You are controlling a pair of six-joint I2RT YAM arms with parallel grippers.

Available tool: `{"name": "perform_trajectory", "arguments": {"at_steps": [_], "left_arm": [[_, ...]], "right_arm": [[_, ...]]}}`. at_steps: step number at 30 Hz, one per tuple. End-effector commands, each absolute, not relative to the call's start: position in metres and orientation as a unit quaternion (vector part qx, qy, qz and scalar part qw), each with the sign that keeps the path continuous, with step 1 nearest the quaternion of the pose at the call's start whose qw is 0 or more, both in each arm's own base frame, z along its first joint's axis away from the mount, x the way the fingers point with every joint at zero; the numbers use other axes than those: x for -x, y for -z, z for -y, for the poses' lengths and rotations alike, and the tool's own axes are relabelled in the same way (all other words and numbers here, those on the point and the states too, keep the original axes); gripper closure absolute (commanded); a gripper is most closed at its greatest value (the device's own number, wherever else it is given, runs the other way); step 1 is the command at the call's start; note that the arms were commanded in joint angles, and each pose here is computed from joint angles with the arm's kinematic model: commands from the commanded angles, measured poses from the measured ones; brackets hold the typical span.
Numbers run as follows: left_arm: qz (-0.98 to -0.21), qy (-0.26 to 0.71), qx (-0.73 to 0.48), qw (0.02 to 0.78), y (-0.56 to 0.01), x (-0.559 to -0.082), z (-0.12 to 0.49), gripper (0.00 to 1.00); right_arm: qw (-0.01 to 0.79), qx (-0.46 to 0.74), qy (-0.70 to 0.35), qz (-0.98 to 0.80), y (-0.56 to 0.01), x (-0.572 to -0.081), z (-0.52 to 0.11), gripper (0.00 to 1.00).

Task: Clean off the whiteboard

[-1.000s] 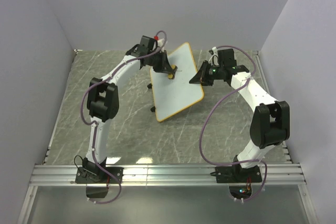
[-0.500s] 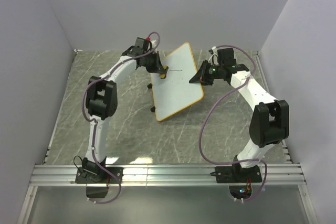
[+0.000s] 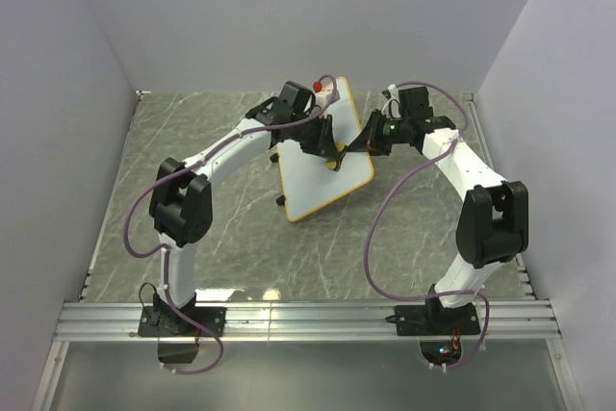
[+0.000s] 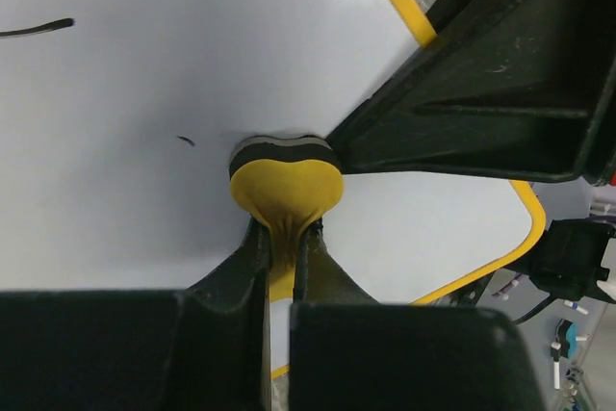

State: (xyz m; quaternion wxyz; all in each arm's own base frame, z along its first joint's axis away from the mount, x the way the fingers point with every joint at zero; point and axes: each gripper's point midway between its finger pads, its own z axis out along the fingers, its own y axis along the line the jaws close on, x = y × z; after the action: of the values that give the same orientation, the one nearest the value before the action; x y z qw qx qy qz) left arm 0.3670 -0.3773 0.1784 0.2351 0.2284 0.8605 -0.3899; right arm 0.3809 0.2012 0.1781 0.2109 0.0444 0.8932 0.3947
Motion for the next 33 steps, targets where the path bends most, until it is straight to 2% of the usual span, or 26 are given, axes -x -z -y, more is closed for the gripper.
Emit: {"name": "perform_trajectory", "arguments": {"at_steps": [1,7,8,13,18,26,33], "left_arm": [[-0.843,0.423,-0.249,0.221,-0.192,-0.35,0.396,1.0],[-0.899,0.32,-0.179,0.24,-0.164,-0.403,0.377,1.0],[-0.916,0.288,-0.163,0.225,-0.143,-0.41,0.366,1.0],[-0.931,0.253,-0.087,0.248,-0.129,-0.465,0.325,1.0],[-0.938,0.226,-0.058,0.257,-0.109,-0.493,0.293,1.0],[-0.946,0.218,-0.061,0.231,-0.072,-0.496,0.285,1.0],[-0.894,0.297,-0.169,0.29,-0.141,-0.472,0.345,1.0]], "right_arm": [[0.129,-0.031,-0.381,-0.915,-0.141,-0.348,-0.216,1.0],[0.132,-0.029,-0.38,-0.915,-0.145,-0.346,-0.216,1.0],[0.131,-0.028,-0.38,-0.915,-0.144,-0.345,-0.216,1.0],[0.133,-0.029,-0.38,-0.915,-0.144,-0.342,-0.214,1.0],[0.133,-0.028,-0.377,-0.916,-0.145,-0.339,-0.213,1.0],[0.135,-0.029,-0.377,-0.916,-0.147,-0.338,-0.213,1.0],[0.133,-0.026,-0.369,-0.92,-0.144,-0.336,-0.21,1.0]]}}
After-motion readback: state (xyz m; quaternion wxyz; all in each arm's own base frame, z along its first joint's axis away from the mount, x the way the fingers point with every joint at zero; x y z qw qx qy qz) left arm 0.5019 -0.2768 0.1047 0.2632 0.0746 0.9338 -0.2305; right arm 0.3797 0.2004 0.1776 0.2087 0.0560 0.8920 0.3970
